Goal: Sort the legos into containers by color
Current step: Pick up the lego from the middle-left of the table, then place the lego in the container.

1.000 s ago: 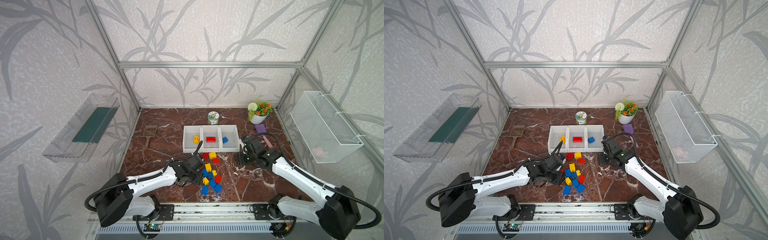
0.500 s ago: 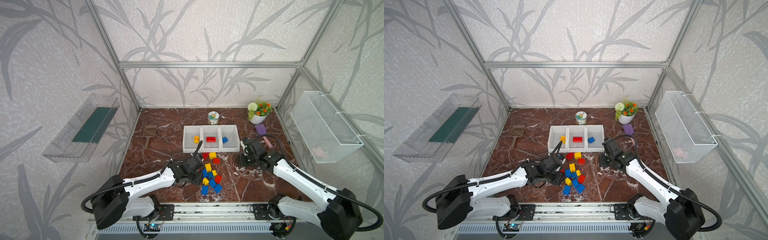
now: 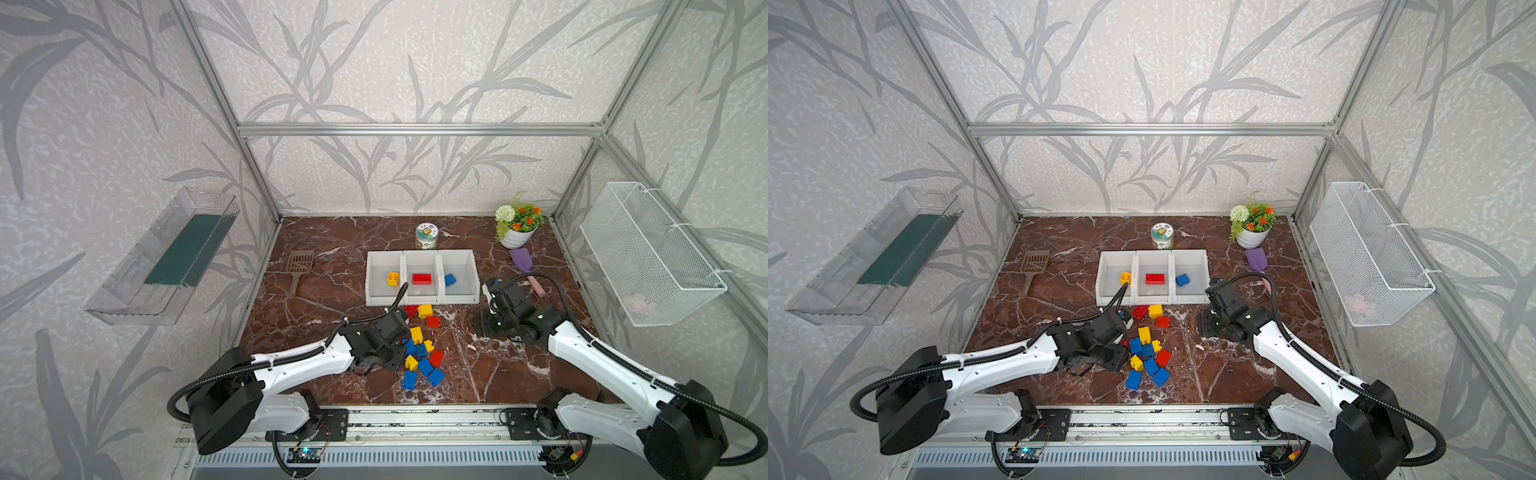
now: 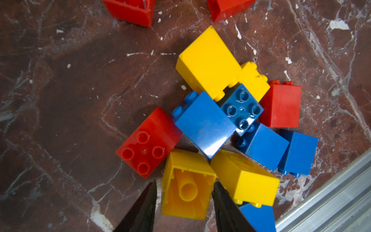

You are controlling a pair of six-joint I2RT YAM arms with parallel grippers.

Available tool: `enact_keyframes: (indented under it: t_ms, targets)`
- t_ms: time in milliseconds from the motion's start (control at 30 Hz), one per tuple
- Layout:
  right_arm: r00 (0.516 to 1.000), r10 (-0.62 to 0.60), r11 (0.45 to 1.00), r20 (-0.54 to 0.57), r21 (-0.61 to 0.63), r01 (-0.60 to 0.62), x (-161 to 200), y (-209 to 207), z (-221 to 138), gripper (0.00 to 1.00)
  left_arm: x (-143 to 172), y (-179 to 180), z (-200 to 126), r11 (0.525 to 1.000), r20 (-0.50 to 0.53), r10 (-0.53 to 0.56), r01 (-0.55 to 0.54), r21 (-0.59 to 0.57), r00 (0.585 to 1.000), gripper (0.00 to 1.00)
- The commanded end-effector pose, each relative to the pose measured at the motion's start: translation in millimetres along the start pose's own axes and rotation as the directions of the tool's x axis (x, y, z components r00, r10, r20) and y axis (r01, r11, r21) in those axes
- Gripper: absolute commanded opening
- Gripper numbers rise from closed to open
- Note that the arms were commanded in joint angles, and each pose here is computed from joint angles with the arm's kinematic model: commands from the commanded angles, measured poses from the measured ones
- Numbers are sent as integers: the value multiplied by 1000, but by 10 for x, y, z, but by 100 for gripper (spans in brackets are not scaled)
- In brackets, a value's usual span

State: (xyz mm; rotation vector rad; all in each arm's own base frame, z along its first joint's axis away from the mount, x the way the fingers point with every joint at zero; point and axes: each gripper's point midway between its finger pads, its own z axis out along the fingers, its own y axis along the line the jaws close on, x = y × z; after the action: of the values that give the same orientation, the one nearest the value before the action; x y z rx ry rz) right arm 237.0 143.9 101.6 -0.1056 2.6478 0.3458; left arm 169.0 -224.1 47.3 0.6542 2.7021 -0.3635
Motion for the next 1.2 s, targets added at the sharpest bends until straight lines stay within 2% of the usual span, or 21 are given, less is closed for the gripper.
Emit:
enact_keyframes:
  t_ms: [0,200,300,367,467,600,667,867,1167]
  targets:
    - [1000,9,1000,2,6,-9,45,-22,-26,59,-112,-65,-1,1000,15,24,-24,2,1000,44]
    - [1000,8,1000,6,11,-8,55,-36,-54,57,-153,-106,-19,999,11,49,-49,1,999,31]
    - [1000,7,1000,18,14,-7,38,-43,-88,55,-318,-78,-185,997,66,70,-68,-33,995,30]
    - [1000,5,1000,27,14,-5,19,-44,-114,54,-556,-6,-386,993,146,85,-71,-98,986,30]
    - [999,1,1000,35,14,-1,5,-41,-131,53,-966,54,-665,986,259,138,-109,-125,956,31]
    - [999,1,1000,33,10,-2,-1,-30,-114,52,-1475,416,-810,988,333,66,-15,-154,941,31]
    - [1000,1,1000,30,6,-1,-10,-16,-113,52,-1677,675,-792,981,341,19,48,-186,940,31]
    - [999,-9,1000,41,18,9,-60,-23,-166,52,-2061,1126,-551,960,322,-41,126,-249,946,31]
    - [999,-11,999,45,32,10,-51,-55,-181,52,-2112,1214,-283,960,287,-94,164,-228,953,33]
